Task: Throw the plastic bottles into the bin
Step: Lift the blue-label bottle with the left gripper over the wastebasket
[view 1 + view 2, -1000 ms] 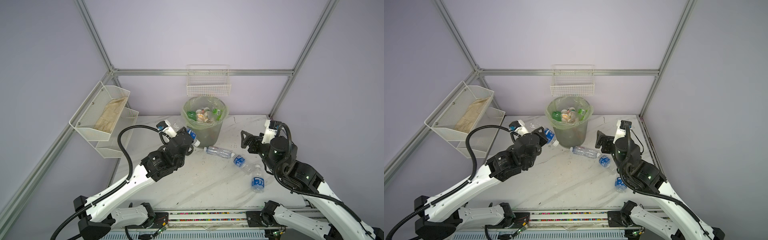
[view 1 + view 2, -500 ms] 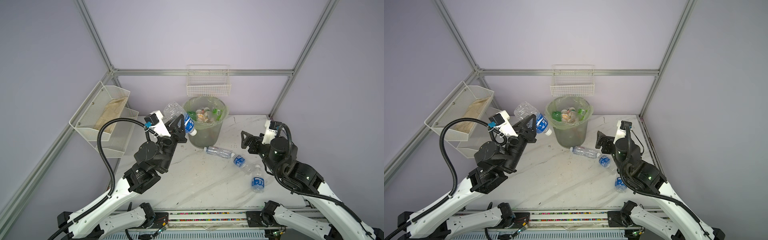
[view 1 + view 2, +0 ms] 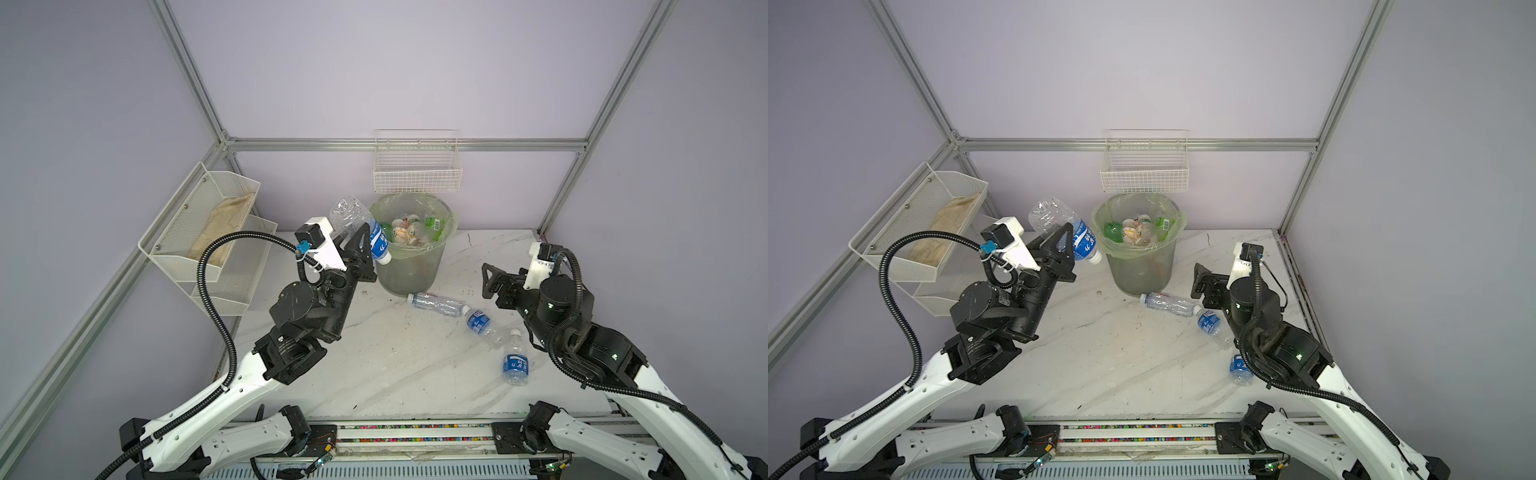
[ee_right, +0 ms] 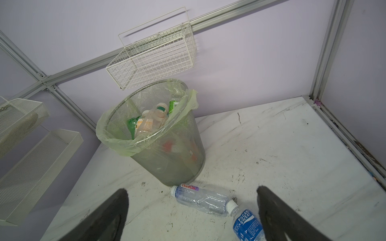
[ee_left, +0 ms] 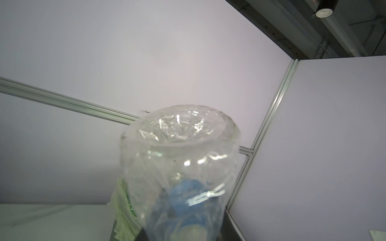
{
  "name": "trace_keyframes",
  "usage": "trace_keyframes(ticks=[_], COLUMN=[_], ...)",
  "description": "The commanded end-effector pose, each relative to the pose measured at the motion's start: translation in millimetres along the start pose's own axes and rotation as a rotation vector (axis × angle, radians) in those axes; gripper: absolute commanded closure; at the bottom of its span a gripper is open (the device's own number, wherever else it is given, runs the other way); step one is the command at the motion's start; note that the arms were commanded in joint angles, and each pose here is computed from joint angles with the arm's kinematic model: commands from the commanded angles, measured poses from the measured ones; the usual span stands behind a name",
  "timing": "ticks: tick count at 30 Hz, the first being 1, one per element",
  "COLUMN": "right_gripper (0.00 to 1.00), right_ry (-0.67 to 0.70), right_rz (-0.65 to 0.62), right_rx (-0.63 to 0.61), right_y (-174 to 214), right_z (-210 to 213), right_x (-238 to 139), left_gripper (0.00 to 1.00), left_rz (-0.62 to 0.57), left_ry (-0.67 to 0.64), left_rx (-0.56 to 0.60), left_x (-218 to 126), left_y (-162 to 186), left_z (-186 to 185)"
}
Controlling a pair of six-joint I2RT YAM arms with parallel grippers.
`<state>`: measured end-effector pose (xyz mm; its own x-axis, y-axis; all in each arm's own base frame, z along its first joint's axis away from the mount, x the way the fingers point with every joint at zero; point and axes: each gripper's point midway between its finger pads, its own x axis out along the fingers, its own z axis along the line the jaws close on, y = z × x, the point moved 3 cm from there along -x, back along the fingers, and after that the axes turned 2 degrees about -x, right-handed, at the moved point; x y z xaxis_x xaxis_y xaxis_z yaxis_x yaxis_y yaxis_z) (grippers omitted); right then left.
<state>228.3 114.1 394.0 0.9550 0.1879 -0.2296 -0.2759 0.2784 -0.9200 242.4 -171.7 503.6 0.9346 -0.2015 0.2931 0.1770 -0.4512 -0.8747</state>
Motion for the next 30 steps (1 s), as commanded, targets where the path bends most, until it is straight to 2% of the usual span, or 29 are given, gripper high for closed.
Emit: trace_keyframes(ticks=[1,5,9,10,12,14,18,21,25,26,30], right_gripper=[0.03,0.03,0.03,0.03,0.03,0.03,0.03,0.02,0.03,0.03,0.03], right_ry=[0.000,-0.010,-0.028,-0.030,-0.032,-0.033,-0.038,-0.038,-0.043,-0.046,-0.063], right_rz=[0.006,-0.002,-0.008,-0.007,-0.010,-0.015,-0.020,-0.014,-0.007,-0.005,0.002], right_rx=[0.020,0.036,0.051,0.053,0.059,0.063,0.074,0.075,0.075,0.075,0.080], right_y=[1,-3,-7,-7,-10,-12,-14,-12,-9,-8,-6], right_z=[-2,-3,-2,-2,-4,-5,-8,-10,-8,-7,-3], right_x=[-3,-8,-13,-14,-18,-22,-28,-29,-27,-26,-22], left_gripper=[0.81,0.78,0.75,0.68,0.27,0.00,0.00,0.00,0.00,0.00,0.00], left_rz=[-0.084,-0.085,0.015,0.055,0.160,0.221,0.248,0.188,0.133,0.104,0.084], left_ry=[-0.048,-0.068,-0.079,-0.079,-0.081,-0.095,-0.097,-0.080,-0.069,-0.062,-0.033], left_rx=[0.092,0.164,0.146,0.157,0.211,0.245,0.243,0.179,0.150,0.137,0.082], left_x=[17,51,109,124,149,161,157,139,116,105,88], left_y=[-21,-19,1,10,30,34,26,5,-18,-33,-46], left_z=[-7,-15,4,7,8,5,3,3,6,7,6])
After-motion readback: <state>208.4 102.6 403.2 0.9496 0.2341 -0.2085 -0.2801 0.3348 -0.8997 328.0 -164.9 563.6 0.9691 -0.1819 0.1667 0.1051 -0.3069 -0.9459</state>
